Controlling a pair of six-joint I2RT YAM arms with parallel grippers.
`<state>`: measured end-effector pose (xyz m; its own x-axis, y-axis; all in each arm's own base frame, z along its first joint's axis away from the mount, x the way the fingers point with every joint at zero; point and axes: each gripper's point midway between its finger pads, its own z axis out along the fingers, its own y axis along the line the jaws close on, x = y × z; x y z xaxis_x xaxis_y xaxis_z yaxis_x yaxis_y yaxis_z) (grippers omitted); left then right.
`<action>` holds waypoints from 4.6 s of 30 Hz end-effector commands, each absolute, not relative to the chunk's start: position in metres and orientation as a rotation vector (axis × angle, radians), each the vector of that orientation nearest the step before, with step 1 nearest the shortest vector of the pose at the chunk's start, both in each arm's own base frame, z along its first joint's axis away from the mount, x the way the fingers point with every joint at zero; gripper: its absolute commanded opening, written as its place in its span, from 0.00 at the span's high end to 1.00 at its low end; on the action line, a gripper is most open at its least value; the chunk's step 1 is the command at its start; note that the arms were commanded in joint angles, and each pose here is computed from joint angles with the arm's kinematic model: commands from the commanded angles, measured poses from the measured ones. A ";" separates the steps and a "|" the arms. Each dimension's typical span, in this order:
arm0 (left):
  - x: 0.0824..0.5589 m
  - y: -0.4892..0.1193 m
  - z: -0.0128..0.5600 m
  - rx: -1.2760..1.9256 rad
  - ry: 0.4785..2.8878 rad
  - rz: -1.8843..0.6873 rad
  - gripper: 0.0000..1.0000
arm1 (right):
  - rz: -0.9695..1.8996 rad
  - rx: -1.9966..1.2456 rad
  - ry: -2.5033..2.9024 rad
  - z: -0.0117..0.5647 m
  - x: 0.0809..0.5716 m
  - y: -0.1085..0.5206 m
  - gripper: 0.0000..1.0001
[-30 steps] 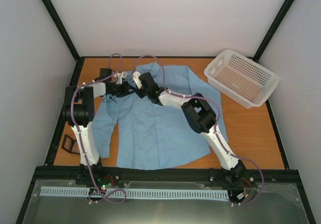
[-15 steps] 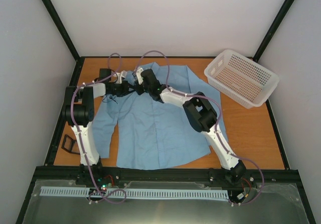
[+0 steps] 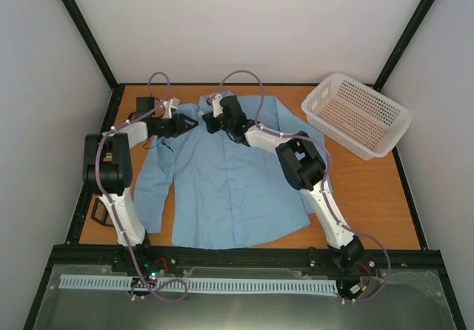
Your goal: Pin the brooch onto the clothing
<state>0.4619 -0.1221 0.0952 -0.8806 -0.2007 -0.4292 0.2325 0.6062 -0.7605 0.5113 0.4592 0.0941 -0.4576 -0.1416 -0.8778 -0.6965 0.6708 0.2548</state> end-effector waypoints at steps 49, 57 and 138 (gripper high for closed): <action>0.506 -0.123 0.080 0.343 2.015 -1.730 0.42 | 1.556 -0.797 1.826 0.086 0.493 0.448 0.97; 0.497 -0.129 0.086 0.405 1.948 -1.829 0.55 | 1.620 -0.818 1.813 0.086 0.493 0.450 0.97; 0.496 -0.141 0.102 0.478 1.987 -1.498 0.99 | 1.674 -0.854 1.914 0.066 0.491 0.452 0.53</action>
